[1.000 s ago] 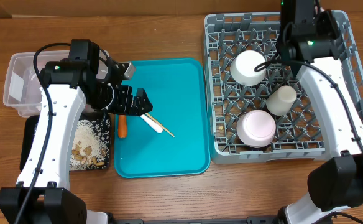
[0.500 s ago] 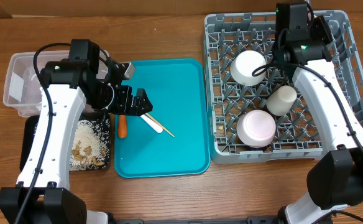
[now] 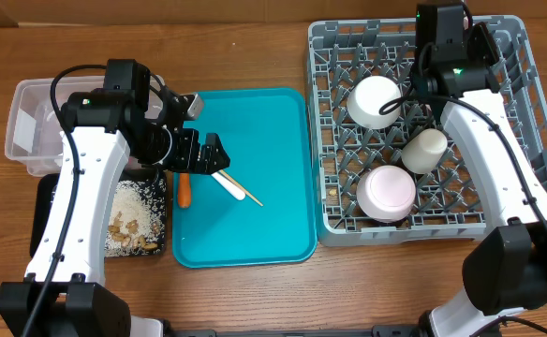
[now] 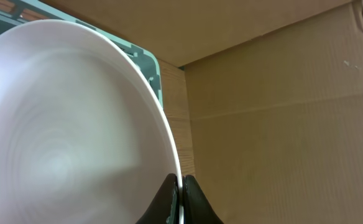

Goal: Sort waste into correct bins and load items into the dishwasher
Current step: 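Hold the plate in the rack slots with the right gripper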

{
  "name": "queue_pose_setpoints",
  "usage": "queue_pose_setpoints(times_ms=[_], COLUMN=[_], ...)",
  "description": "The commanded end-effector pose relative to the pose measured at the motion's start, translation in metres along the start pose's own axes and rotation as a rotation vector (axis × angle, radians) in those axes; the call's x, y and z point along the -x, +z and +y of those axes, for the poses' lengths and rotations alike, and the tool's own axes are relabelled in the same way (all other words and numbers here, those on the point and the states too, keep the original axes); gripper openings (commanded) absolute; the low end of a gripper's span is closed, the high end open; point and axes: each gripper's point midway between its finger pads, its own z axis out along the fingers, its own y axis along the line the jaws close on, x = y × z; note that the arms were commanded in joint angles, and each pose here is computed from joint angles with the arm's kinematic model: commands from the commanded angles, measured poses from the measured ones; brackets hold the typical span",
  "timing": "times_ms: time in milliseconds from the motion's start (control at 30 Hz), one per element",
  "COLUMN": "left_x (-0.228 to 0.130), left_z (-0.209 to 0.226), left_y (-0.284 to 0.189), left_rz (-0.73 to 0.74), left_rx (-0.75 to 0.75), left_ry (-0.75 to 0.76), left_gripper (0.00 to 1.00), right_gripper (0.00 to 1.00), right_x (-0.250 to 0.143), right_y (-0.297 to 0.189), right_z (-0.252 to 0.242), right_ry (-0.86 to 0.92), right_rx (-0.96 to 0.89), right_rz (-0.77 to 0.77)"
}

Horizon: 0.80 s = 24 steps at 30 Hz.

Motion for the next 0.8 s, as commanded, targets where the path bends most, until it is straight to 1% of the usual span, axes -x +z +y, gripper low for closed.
queue_pose_setpoints(times_ms=[0, 67, 400, 600, 767], left_x=[0.004, 0.004, 0.004, 0.004, 0.004], left_z=[0.0, 0.0, 0.0, 0.0, 0.0], left_y=[-0.002, -0.002, -0.002, -0.002, -0.002], left_rz=[-0.009, -0.009, -0.008, -0.009, -0.008], left_rx=[0.006, 0.006, 0.006, 0.006, 0.006], left_ry=[-0.002, -0.002, -0.002, -0.002, -0.002], left_gripper=[1.0, 1.0, 1.0, 1.0, 1.0], right_gripper=[0.04, 0.04, 0.04, 0.04, 0.04], right_x=[-0.001, 0.0, 0.0, -0.009, -0.009], right_y=[0.006, 0.007, 0.01, 0.019, 0.02], right_z=[0.007, 0.009, 0.006, -0.004, -0.003], right_ry=[-0.012, -0.047, -0.073, -0.054, -0.044], right_rx=[0.008, 0.007, -0.004, -0.018, -0.008], right_rz=[0.006, 0.005, 0.004, 0.035, 0.031])
